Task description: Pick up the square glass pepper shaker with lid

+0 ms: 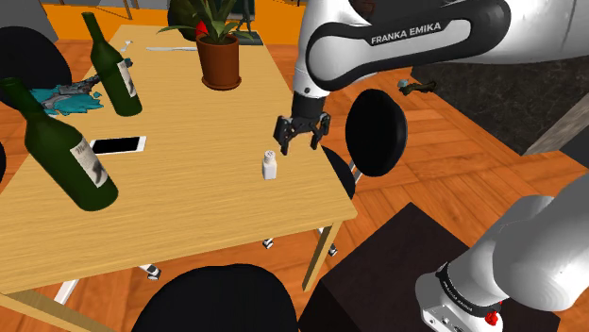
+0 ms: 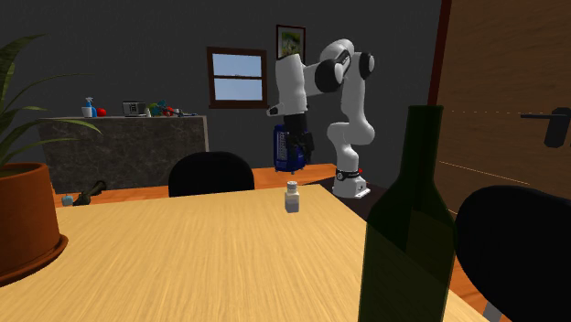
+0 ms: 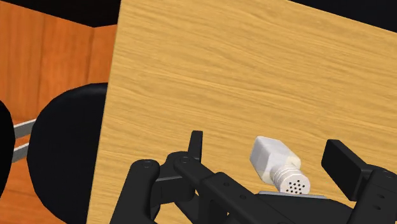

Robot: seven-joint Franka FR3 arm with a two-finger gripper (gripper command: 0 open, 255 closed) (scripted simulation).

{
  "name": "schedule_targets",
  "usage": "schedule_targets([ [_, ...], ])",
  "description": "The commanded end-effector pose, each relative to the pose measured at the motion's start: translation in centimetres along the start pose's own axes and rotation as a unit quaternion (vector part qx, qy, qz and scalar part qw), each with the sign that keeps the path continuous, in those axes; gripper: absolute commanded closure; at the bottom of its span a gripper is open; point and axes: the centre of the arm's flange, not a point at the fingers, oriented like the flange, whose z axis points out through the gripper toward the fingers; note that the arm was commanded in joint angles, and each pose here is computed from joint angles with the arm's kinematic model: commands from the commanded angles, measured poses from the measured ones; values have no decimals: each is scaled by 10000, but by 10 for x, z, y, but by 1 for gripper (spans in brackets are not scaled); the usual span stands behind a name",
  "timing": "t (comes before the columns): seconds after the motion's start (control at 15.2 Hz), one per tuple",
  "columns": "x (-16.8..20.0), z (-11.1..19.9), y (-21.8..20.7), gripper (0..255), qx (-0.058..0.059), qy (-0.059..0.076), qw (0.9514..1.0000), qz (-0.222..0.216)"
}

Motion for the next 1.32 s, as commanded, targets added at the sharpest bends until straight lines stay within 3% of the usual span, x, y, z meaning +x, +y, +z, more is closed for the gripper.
schedule_targets([
  [0.0,15,15,-17,0,-1,-16,10000,4],
  [0.33,47,45,-54,0,-11,-51,10000,8],
  [0.92,51,84,-50,0,-11,-51,10000,8],
  [0.99,52,84,-50,255,-11,-51,10000,7],
  [1.25,52,84,-50,255,-11,-51,10000,7],
])
